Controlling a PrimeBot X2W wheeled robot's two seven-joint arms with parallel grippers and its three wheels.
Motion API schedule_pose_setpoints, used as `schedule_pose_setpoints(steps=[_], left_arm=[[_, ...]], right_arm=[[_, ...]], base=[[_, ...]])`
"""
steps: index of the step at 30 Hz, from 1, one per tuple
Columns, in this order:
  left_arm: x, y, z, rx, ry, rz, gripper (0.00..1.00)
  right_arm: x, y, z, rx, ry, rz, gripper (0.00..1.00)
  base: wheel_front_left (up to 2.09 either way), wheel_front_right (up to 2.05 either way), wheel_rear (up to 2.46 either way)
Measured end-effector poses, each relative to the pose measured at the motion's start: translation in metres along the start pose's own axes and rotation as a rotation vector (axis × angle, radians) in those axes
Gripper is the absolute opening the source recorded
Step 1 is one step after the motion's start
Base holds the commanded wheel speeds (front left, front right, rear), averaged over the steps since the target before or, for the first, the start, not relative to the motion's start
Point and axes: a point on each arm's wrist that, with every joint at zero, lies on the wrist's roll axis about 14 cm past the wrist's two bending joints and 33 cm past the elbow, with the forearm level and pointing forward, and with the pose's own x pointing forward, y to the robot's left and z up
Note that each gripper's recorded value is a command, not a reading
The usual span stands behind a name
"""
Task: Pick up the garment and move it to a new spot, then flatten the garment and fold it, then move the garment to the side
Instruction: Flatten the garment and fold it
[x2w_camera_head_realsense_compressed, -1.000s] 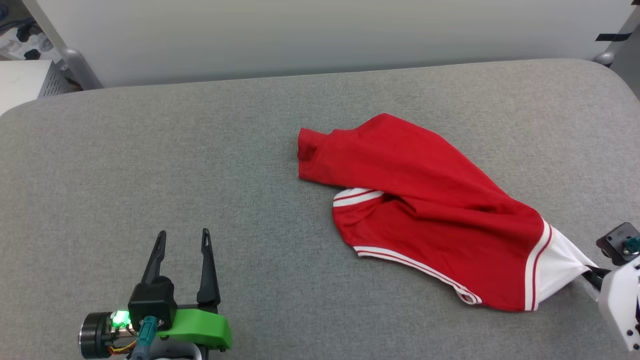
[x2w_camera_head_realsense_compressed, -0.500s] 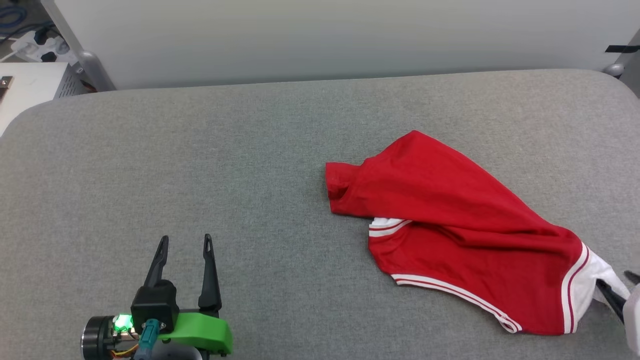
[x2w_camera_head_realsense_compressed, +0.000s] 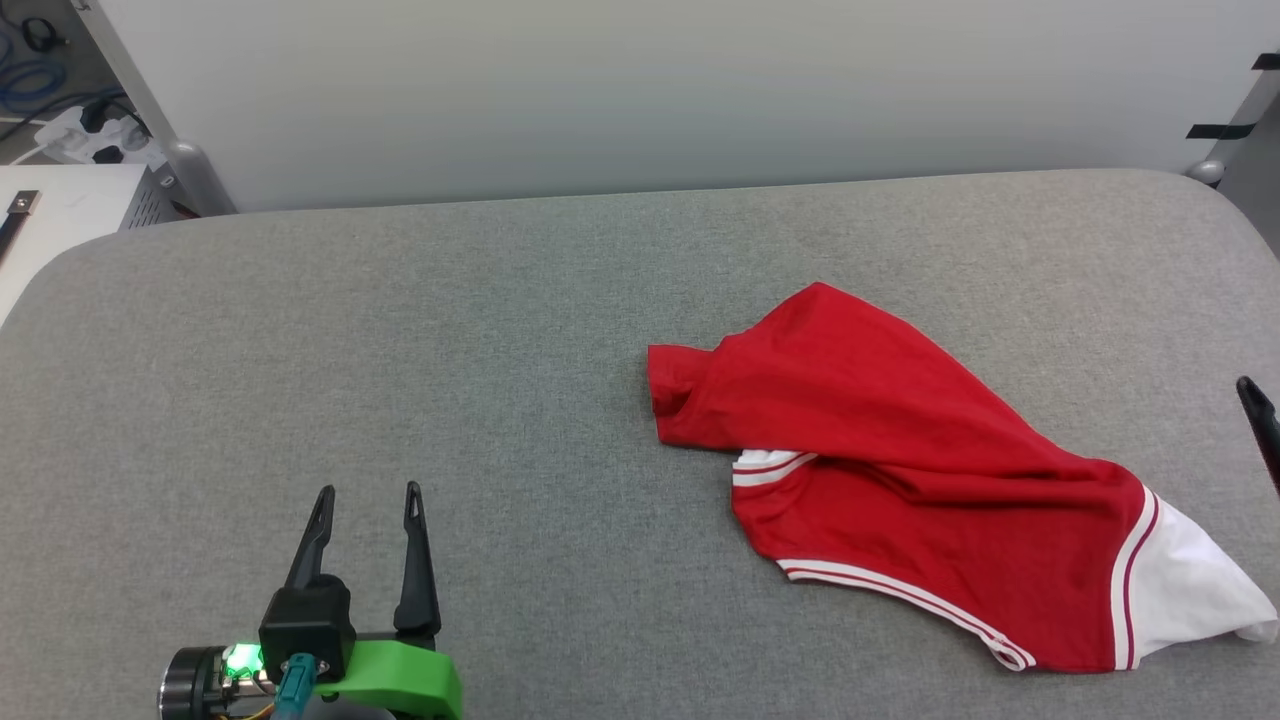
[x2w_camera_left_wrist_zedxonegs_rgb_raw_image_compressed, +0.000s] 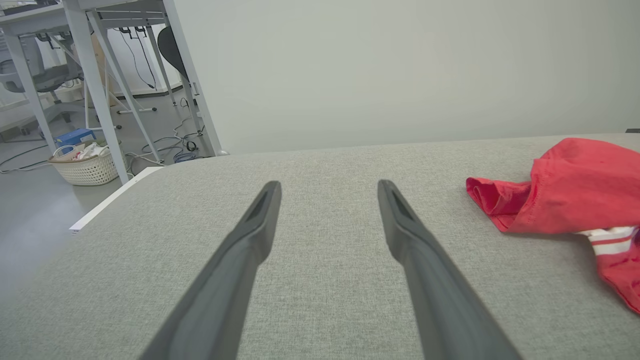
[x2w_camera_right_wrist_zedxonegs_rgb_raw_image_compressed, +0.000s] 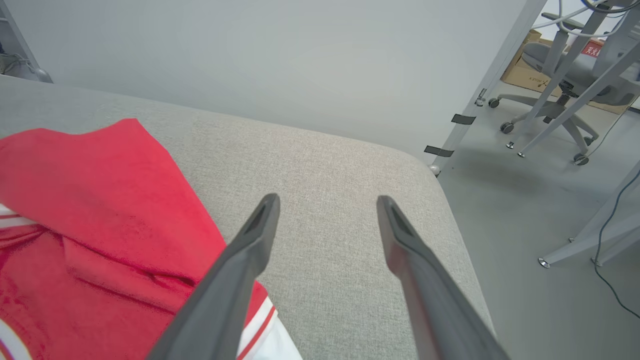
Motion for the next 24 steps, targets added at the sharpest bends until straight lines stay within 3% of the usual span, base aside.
schedule_pose_setpoints(steps=[6, 12, 19, 24], left_arm=[[-0.002, 0.0, 0.008, -0.001, -0.023, -0.002, 1.0], [-0.002, -0.008, 0.018, -0.003, -0.054, -0.045, 1.0], [0.03, -0.046, 0.072, 0.031, -0.227, -0.254, 1.0], [0.051, -0.089, 0.073, 0.096, -0.227, -0.45, 1.0]], right_arm=[[-0.002, 0.044, 0.036, 0.06, -0.202, 0.04, 1.0], [-0.017, 0.077, 0.049, 0.11, -0.306, 0.035, 1.0], [-0.027, 0.104, 0.045, 0.153, -0.299, 0.04, 1.0], [-0.033, 0.11, 0.041, 0.175, -0.287, 0.036, 1.0]], base=[[0.0, 0.0, 0.0], [0.0, 0.0, 0.0], [0.0, 0.0, 0.0], [0.0, 0.0, 0.0]])
